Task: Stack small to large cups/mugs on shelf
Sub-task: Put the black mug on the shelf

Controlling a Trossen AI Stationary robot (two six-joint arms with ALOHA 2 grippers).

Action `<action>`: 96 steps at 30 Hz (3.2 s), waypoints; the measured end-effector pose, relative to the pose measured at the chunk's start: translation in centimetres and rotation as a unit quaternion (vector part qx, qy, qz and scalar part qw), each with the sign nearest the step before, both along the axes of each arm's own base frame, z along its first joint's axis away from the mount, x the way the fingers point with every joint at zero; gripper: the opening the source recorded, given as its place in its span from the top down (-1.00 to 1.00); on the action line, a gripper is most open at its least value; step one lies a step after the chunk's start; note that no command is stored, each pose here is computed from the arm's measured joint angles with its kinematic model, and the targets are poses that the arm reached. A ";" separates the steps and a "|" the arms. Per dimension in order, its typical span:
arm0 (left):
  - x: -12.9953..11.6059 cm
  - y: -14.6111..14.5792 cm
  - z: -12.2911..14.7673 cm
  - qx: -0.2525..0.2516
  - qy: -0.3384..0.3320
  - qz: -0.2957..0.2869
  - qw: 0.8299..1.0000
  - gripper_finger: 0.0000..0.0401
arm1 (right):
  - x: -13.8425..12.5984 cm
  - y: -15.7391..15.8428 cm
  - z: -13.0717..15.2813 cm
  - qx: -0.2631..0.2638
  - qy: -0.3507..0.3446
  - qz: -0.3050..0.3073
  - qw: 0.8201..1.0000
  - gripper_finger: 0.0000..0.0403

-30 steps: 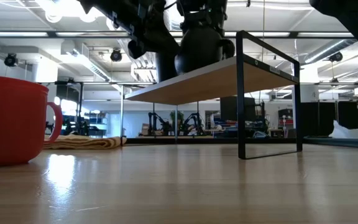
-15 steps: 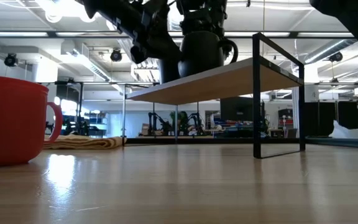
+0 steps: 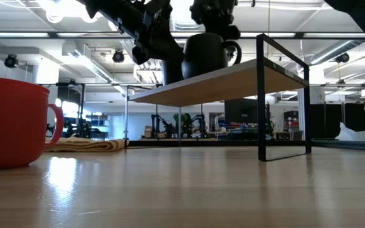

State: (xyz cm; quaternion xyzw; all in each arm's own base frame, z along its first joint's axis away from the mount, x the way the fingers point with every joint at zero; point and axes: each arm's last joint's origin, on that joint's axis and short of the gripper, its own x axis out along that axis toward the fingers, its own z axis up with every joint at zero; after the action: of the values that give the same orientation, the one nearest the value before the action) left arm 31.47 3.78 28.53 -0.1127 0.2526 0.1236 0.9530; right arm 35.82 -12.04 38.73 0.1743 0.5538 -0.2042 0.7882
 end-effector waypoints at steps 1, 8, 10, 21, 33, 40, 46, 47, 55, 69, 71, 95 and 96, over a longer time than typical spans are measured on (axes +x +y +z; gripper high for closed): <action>0.0 0.0 0.0 0.000 0.000 0.000 1.000 0.67 | -0.4 0.1 0.5 -0.002 -0.006 -0.003 1.000 0.50; 0.0 0.0 0.0 0.000 0.000 0.000 1.000 0.67 | -3.7 1.1 4.2 -0.006 -0.065 -0.042 0.997 0.57; 0.0 0.0 0.0 0.000 0.000 0.000 1.000 0.67 | -4.4 1.6 5.0 -0.002 -0.079 -0.054 0.995 0.62; 0.0 0.0 0.0 0.000 -0.001 0.000 1.000 0.67 | -5.4 2.0 -0.3 0.042 0.032 -0.118 0.992 0.95; 0.0 0.1 0.1 0.000 -0.002 0.002 1.000 0.67 | -4.2 4.4 -3.9 0.083 0.034 -0.073 0.993 0.96; -0.1 0.6 0.1 0.000 -0.002 0.009 1.000 0.67 | -3.6 5.8 -3.8 0.089 0.023 -0.056 0.994 0.96; -0.1 1.2 0.1 0.002 -0.007 0.019 1.000 0.67 | -2.9 6.5 -3.6 0.109 -0.012 -0.047 0.993 0.96; -0.1 1.3 0.1 0.002 -0.007 0.020 1.000 0.67 | -2.7 6.5 -3.6 0.110 -0.018 -0.045 0.993 0.96; -0.3 2.3 0.2 0.006 -0.009 0.037 0.999 0.67 | -1.9 6.7 -3.6 0.113 -0.047 -0.042 0.992 0.96; -0.7 1.3 -0.2 -0.007 0.021 0.018 1.000 0.67 | -2.4 6.8 -3.1 0.119 -0.048 -0.032 0.991 0.96; -0.7 1.2 -0.3 -0.008 0.030 0.017 0.999 0.67 | -2.4 6.8 -3.1 0.119 -0.047 -0.032 0.991 0.96; 0.1 -0.4 0.8 -0.033 -0.040 0.008 0.999 0.67 | -5.2 0.9 -2.8 0.008 -0.031 -0.098 0.995 0.96; 0.1 -0.4 0.8 -0.033 -0.040 0.009 0.999 0.67 | -5.2 0.6 -3.0 0.009 -0.033 -0.099 0.994 0.96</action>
State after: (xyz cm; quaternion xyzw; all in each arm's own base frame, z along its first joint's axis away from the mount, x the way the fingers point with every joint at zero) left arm 31.56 3.36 29.34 -0.1516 0.2171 0.1187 0.9570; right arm 30.62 -11.48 35.75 0.2423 0.5089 -0.2707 0.7804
